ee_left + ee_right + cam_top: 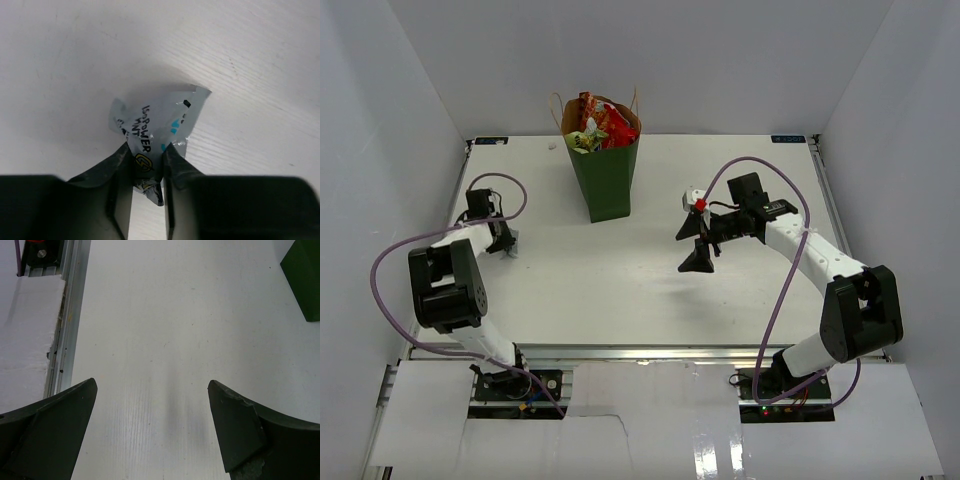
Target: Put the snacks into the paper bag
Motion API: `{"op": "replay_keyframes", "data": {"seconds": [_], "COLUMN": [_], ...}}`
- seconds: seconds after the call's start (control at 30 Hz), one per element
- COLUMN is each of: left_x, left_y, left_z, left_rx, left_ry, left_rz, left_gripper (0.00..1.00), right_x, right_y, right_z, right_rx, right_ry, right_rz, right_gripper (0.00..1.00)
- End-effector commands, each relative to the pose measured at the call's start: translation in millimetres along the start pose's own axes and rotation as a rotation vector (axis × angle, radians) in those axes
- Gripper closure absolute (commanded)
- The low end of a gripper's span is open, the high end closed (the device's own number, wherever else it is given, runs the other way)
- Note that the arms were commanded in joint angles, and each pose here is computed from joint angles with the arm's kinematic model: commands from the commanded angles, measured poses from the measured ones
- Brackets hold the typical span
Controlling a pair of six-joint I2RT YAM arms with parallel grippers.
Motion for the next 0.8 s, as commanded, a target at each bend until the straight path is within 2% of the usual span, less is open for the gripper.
{"op": "replay_keyframes", "data": {"seconds": [0.0, 0.07, 0.2, 0.23, 0.27, 0.3, 0.33, 0.4, 0.47, 0.5, 0.6, 0.77], "left_x": [-27, -46, -93, -112, -126, -141, -169, -202, -228, -255, -284, -285], "left_y": [-7, -15, -32, -42, -48, -51, -67, -78, -91, -100, -118, -140], "left_z": [-8, -16, -42, -48, -56, -68, -75, -100, -119, -137, -163, -203], "left_rx": [-0.039, -0.087, -0.178, -0.181, -0.214, -0.190, -0.165, -0.106, -0.062, -0.016, 0.012, 0.027], "left_ry": [0.114, 0.197, 0.505, 0.573, 0.640, 0.733, 0.793, 0.898, 0.950, 1.016, 1.070, 1.077], "left_rz": [-0.062, -0.116, -0.223, -0.296, -0.320, -0.342, -0.445, -0.509, -0.566, -0.612, -0.673, -0.722], "left_gripper": [0.70, 0.73, 0.76, 0.76, 0.76, 0.76, 0.76, 0.76, 0.76, 0.76, 0.77, 0.77], "right_x": [-3, -2, -2, -2, -2, -3, -3, -2, -2, -2, -2, -1], "right_y": [-14, -14, -13, -13, -13, -12, -12, -10, -10, -9, -9, -7], "right_z": [-3, -3, -2, -3, -2, -2, -2, -3, -3, -3, -4, -3], "right_rx": [-0.022, -0.026, -0.026, -0.027, -0.028, -0.026, -0.026, -0.027, -0.028, -0.023, -0.029, -0.022], "right_ry": [-0.013, -0.014, -0.012, -0.012, -0.012, -0.010, -0.009, -0.007, -0.006, -0.007, -0.003, -0.007], "right_rz": [-0.035, -0.036, -0.033, -0.033, -0.031, -0.029, -0.027, -0.023, -0.022, -0.019, -0.018, -0.016], "right_gripper": [0.02, 0.02, 0.02, 0.02, 0.02, 0.02, 0.02, 0.02, 0.02, 0.02, 0.02, 0.02]}}
Point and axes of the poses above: each gripper's point midway between its finger pads, its own x axis out along the fingers, its own z axis along the line the jaws close on, y = z × x, the point moved 9 cm from there along -x, back along the fingers, and after that the axes turned 3 degrees about x, right-handed, at the moved point
